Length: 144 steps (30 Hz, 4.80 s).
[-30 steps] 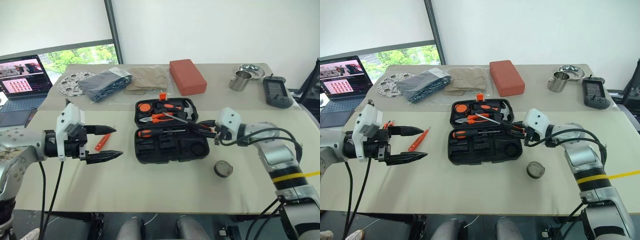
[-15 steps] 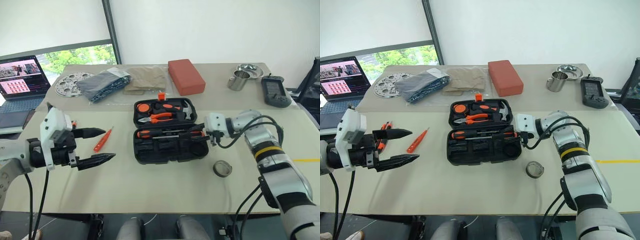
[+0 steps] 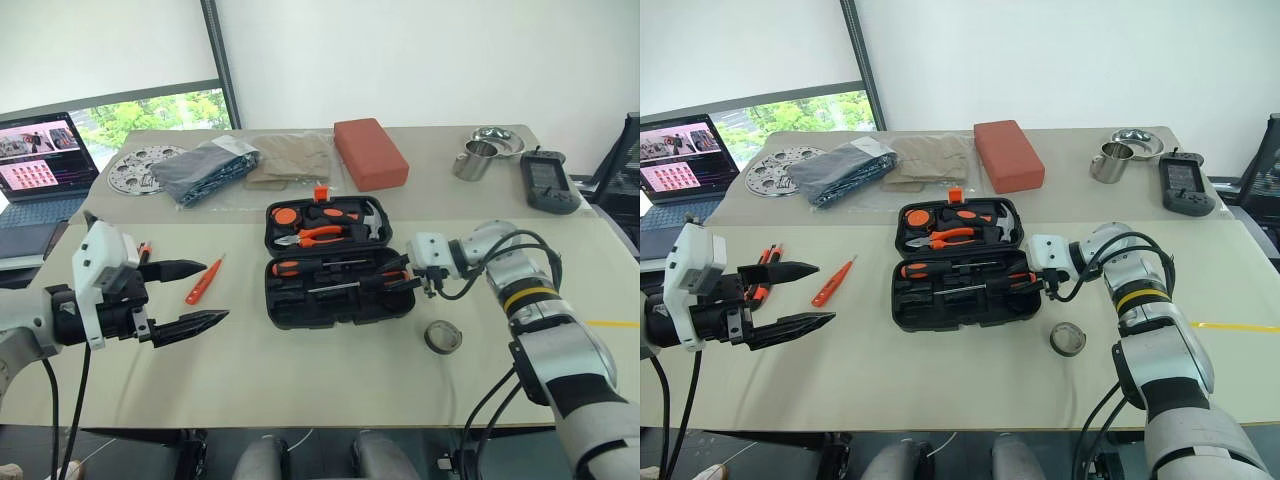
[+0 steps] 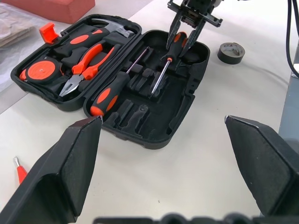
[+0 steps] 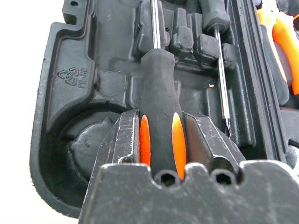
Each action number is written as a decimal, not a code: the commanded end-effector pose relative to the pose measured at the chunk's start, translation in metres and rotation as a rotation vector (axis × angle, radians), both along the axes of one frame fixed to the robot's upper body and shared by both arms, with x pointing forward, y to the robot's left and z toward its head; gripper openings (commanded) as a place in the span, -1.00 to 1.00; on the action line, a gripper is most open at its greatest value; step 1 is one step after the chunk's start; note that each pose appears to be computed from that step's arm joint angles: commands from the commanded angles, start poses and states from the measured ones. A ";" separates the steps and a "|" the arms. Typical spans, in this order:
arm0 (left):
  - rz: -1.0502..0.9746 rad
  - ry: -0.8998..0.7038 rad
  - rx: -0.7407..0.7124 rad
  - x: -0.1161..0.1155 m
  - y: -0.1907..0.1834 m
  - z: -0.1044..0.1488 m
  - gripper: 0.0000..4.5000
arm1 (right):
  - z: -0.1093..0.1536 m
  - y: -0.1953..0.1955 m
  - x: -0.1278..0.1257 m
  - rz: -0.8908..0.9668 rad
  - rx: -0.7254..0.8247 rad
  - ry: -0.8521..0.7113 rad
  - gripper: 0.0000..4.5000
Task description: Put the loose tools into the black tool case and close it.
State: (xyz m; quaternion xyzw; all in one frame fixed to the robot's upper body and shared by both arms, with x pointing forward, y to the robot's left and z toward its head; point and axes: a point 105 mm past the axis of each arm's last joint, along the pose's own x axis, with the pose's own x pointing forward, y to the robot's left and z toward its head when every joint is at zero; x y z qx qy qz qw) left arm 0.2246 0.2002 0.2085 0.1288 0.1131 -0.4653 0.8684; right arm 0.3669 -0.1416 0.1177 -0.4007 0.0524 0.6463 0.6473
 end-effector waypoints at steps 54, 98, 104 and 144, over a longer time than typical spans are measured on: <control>-0.034 -0.051 0.014 0.008 -0.001 0.005 1.00 | 0.034 0.051 0.039 -0.440 0.636 0.146 -0.08; 0.646 -0.166 0.022 0.065 0.089 -0.040 1.00 | 0.063 0.005 -0.008 -0.328 0.630 0.125 0.25; 0.792 -0.126 0.026 0.070 0.108 -0.062 1.00 | 0.073 -0.016 -0.036 -0.337 0.639 0.126 0.97; 0.622 -0.048 -0.017 0.123 0.050 -0.089 -0.79 | 0.075 -0.060 -0.088 -0.346 0.658 0.124 1.00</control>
